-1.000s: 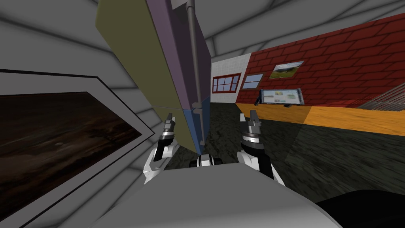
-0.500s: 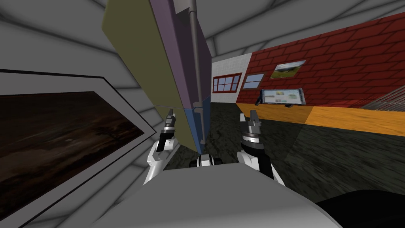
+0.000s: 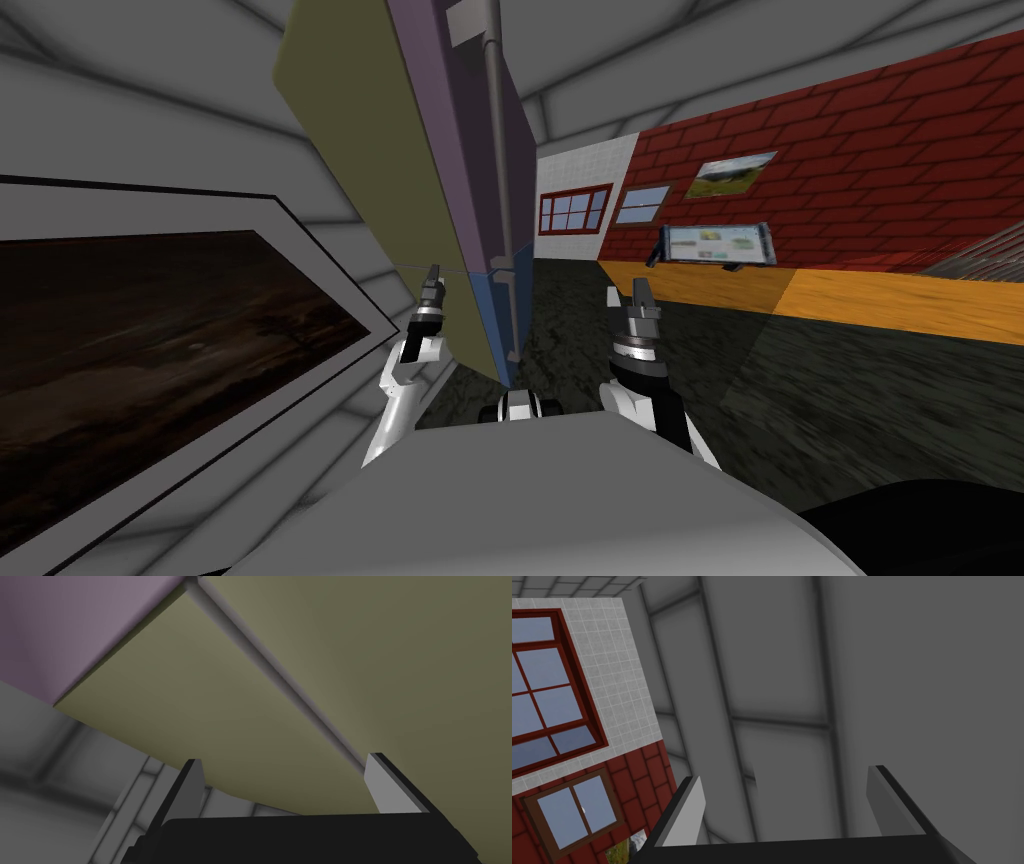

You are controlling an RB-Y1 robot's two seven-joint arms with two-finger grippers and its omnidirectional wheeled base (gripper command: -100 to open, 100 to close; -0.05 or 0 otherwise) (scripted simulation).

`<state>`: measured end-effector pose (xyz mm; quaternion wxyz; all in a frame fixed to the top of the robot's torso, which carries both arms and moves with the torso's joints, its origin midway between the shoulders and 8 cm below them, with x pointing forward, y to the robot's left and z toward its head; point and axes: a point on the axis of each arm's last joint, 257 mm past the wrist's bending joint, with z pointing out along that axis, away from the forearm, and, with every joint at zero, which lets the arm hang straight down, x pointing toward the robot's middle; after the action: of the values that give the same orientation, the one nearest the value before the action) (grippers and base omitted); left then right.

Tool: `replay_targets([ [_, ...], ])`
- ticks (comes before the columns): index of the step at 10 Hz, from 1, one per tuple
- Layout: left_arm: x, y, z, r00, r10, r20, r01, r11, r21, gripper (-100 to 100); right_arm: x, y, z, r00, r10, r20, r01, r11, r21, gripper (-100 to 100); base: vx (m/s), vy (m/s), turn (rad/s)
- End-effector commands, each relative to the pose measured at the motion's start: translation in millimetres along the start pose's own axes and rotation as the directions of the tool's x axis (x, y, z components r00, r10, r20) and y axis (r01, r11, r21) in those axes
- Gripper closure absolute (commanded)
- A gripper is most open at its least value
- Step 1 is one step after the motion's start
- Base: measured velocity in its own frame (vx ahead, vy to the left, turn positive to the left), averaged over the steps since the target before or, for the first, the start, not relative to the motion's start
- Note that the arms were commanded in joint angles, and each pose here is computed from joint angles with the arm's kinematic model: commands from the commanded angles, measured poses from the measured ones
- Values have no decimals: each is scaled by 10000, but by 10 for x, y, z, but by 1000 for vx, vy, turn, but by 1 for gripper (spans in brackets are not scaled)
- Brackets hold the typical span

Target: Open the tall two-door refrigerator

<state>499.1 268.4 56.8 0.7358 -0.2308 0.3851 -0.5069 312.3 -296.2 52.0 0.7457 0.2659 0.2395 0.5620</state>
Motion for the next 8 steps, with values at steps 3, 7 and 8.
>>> replay_targets([
  [3, -30, -93, 420, 9999, 41, 113, -42, 9999, 109, -100, 0, 0, 0, 10000, 0, 0, 0, 10000, 0, 0, -34, 6, 16],
  [7, -60, -263, 761, 9998, 7, 220, -14, 9995, 328, -100, 0, 0, 0, 10000, 0, 0, 0, 10000, 0, 0, -29, 4, 15],
  [8, -60, -273, 767, 9998, 3, 222, -11, 9994, 351, -100, 0, 0, 0, 10000, 0, 0, 0, 10000, 0, 0, 0, 0, 0],
])
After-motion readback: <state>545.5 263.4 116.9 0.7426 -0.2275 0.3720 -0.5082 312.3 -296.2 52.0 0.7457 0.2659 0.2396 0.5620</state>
